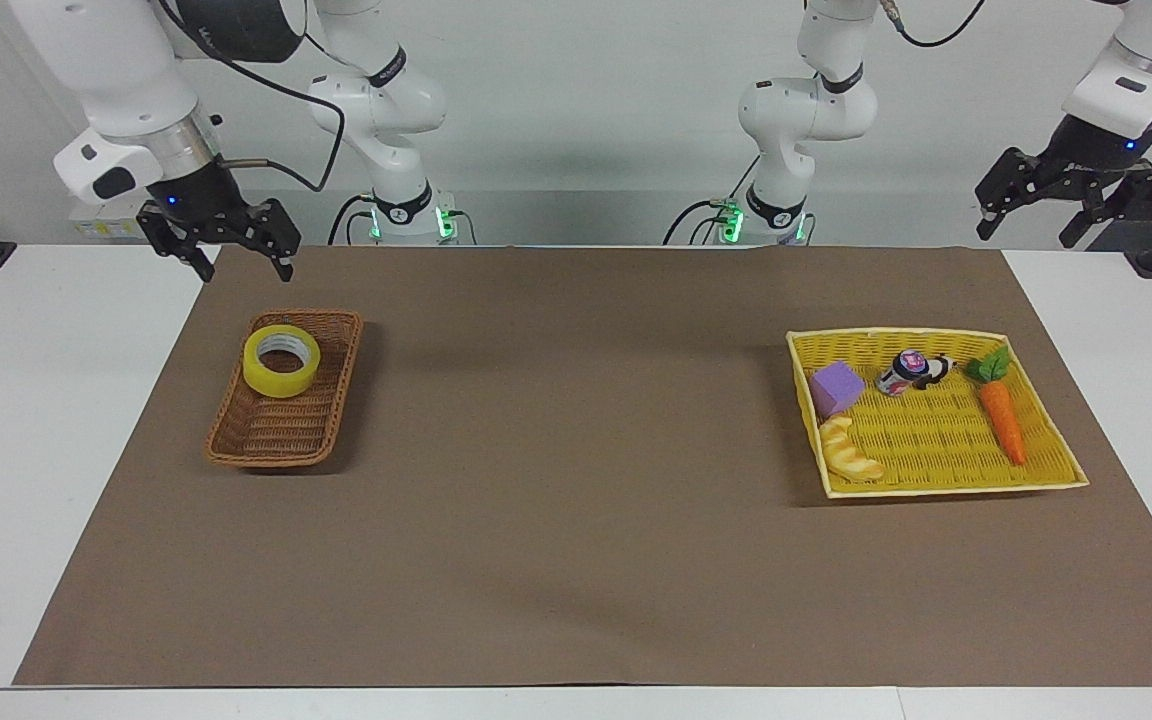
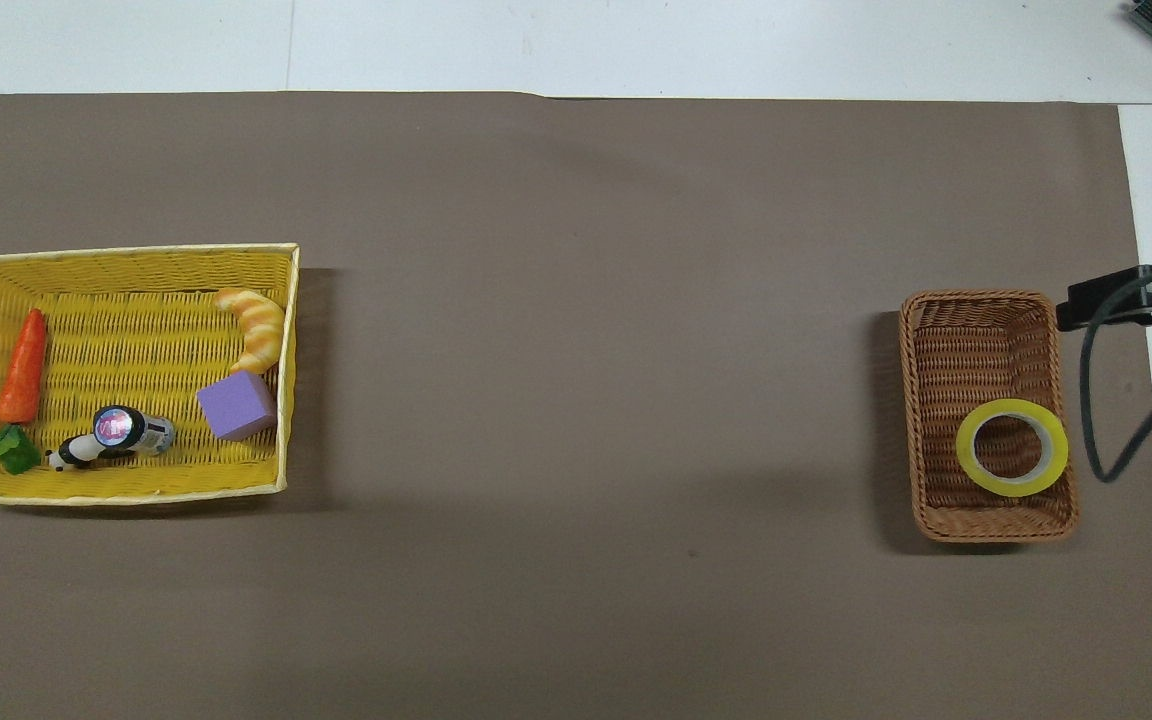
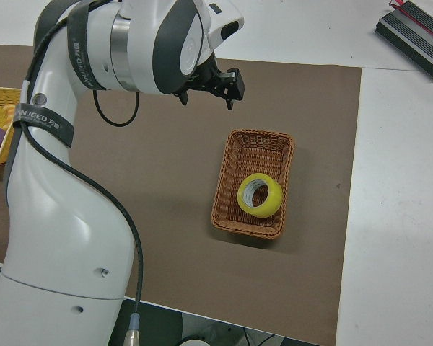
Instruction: Move tape to another basket
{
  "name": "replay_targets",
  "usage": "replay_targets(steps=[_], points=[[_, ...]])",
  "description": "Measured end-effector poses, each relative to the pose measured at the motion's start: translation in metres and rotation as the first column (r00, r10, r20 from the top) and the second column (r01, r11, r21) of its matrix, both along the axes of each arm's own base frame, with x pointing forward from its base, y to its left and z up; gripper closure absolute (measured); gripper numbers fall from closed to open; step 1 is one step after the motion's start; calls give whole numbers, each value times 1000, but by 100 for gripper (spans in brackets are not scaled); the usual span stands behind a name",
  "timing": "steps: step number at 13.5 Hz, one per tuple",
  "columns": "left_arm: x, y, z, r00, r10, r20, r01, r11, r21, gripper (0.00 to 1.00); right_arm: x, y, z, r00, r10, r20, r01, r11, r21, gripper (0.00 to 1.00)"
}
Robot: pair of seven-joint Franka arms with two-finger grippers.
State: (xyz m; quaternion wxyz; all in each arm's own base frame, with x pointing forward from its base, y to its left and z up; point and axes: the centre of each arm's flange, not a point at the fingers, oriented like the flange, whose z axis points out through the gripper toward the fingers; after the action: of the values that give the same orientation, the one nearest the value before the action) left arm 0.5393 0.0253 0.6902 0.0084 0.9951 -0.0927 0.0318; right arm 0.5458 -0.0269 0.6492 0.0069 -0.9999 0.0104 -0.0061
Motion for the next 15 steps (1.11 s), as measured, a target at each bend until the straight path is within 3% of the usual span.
replay_targets(steps=[2, 6, 15], points=[[0, 0, 0, 1000, 0, 0, 0, 1000, 0, 0, -18, -2, 16, 1000, -2, -12, 2, 1000, 3, 0], [0, 0, 0, 1000, 0, 0, 0, 1000, 0, 0, -30, 4, 29, 999, 8, -47, -8, 1000, -1, 0], [0, 0, 0, 1000, 0, 0, 0, 1000, 0, 0, -32, -2, 35, 999, -8, -51, 5, 998, -62, 0]])
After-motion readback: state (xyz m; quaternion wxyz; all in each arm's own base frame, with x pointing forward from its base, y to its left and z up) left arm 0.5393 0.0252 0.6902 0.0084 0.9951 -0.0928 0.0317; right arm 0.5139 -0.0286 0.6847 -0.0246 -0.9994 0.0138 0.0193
